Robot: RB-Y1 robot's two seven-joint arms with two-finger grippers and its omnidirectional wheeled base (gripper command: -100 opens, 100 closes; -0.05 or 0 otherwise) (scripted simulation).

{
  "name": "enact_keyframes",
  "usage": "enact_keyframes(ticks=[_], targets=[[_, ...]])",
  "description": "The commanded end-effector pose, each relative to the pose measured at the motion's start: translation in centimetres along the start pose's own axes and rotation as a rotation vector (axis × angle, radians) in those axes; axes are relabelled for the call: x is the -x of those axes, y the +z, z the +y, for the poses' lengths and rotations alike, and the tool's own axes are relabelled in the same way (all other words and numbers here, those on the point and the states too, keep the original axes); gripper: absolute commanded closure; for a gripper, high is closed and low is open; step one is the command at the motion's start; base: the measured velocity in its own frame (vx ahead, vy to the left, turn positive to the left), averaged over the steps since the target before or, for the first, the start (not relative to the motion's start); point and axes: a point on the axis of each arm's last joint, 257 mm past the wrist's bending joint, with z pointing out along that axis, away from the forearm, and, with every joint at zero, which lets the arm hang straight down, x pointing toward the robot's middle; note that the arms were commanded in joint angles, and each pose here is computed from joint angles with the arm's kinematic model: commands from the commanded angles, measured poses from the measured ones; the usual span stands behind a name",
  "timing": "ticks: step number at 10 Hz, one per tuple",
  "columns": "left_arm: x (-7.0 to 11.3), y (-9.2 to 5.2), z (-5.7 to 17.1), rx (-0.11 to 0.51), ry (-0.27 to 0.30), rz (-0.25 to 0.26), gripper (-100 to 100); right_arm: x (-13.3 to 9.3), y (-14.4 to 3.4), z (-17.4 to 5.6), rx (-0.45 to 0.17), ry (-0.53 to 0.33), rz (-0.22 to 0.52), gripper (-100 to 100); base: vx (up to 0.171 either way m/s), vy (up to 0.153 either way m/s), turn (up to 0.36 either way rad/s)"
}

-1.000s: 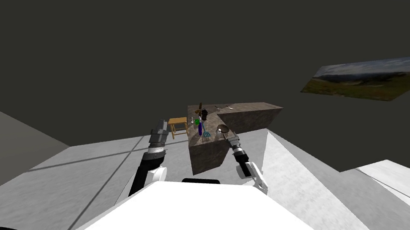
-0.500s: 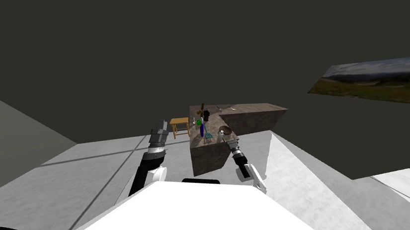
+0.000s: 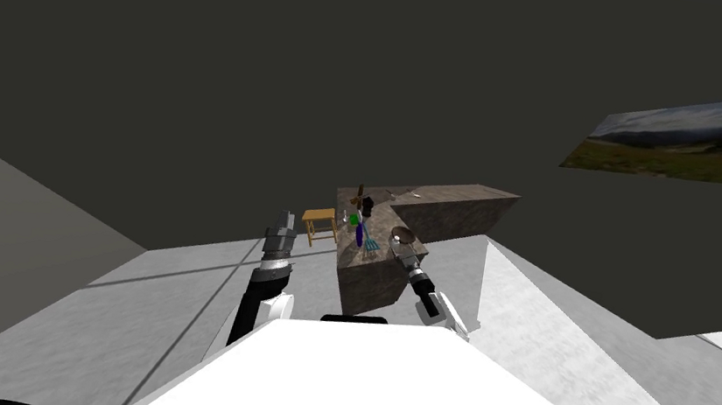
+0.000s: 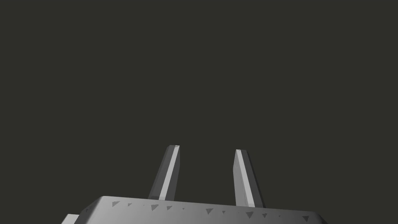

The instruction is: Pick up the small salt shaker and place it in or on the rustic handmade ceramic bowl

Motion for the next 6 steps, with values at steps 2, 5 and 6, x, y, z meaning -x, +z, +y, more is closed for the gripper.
enact_keyframes(ticks=[2, 5, 6], targets=[[0.0, 0.0, 0.0, 0.0, 0.0, 0.0, 0, -0.09, -0.01, 0.05, 0.0, -0.002, 0.002, 0, 0.041, 0.007, 0.006], [0.0, 0.01, 0.0, 0.0, 0.0, 0.0, 0, -0.07, 0.0, 0.05, 0.0, -0.001, 0.002, 100, 0.002, 0.0, 0.0], [0.0, 0.01, 0.0, 0.0, 0.0, 0.0, 0, -0.07, 0.01, 0.05, 0.0, -0.001, 0.002, 100, 0.0, 0.0, 0.0]])
